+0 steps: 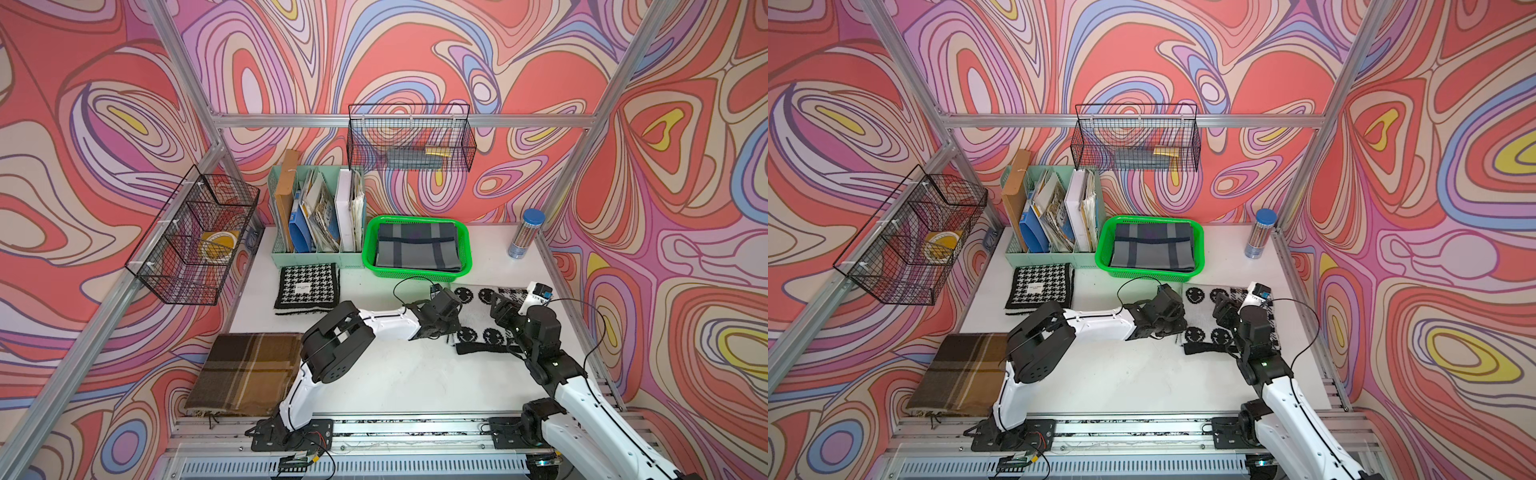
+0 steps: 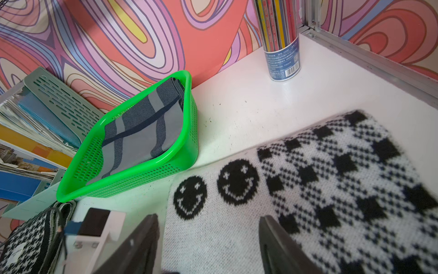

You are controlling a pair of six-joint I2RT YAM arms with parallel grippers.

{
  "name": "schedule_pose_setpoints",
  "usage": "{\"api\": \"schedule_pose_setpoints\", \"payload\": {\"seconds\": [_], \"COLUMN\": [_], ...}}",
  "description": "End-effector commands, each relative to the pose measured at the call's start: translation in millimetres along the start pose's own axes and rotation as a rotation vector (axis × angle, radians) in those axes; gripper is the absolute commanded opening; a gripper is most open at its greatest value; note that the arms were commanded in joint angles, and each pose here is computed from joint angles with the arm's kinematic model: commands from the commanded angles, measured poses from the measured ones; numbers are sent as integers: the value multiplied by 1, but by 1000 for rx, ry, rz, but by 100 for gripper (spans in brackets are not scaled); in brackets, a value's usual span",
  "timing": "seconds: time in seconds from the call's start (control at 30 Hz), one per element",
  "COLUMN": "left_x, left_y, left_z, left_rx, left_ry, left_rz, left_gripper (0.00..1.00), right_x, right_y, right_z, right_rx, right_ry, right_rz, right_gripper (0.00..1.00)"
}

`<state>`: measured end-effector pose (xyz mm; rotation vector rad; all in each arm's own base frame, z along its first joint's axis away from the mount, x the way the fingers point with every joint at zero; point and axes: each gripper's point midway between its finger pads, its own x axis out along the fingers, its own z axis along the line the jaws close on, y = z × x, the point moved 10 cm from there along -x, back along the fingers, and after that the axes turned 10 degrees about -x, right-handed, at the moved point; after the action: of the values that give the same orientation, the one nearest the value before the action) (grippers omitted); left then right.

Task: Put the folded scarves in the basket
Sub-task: Move the scarf to the center of the board.

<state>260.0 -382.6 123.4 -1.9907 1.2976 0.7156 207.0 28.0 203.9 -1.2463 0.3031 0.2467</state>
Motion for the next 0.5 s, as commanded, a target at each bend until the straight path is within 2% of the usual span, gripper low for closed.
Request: {"api": "schedule_pose_setpoints", "payload": {"seconds": [0.0,0.2,0.3,0.47], "left_x": [-34,-84,-114,-169], "left_y": [-3,3,10,14], "left_z": [13,45,66,101], "left_rx": [38,56,50,40], "left_ry": [-73,-150,-233,-391], "left_rz": [-82,-80,-88,-180], "left_gripper": [0,0,0,0], "right_x": [2,4,6,10], "right_y": [3,5,6,8], "right_z": [-2,-1,-1,0], "right_rx": [-1,-3,-5,-8], "right_ry": [6,0,-2,-15], "right_rz": [6,15,27,53], "right_gripper": [68,68,68,68]}}
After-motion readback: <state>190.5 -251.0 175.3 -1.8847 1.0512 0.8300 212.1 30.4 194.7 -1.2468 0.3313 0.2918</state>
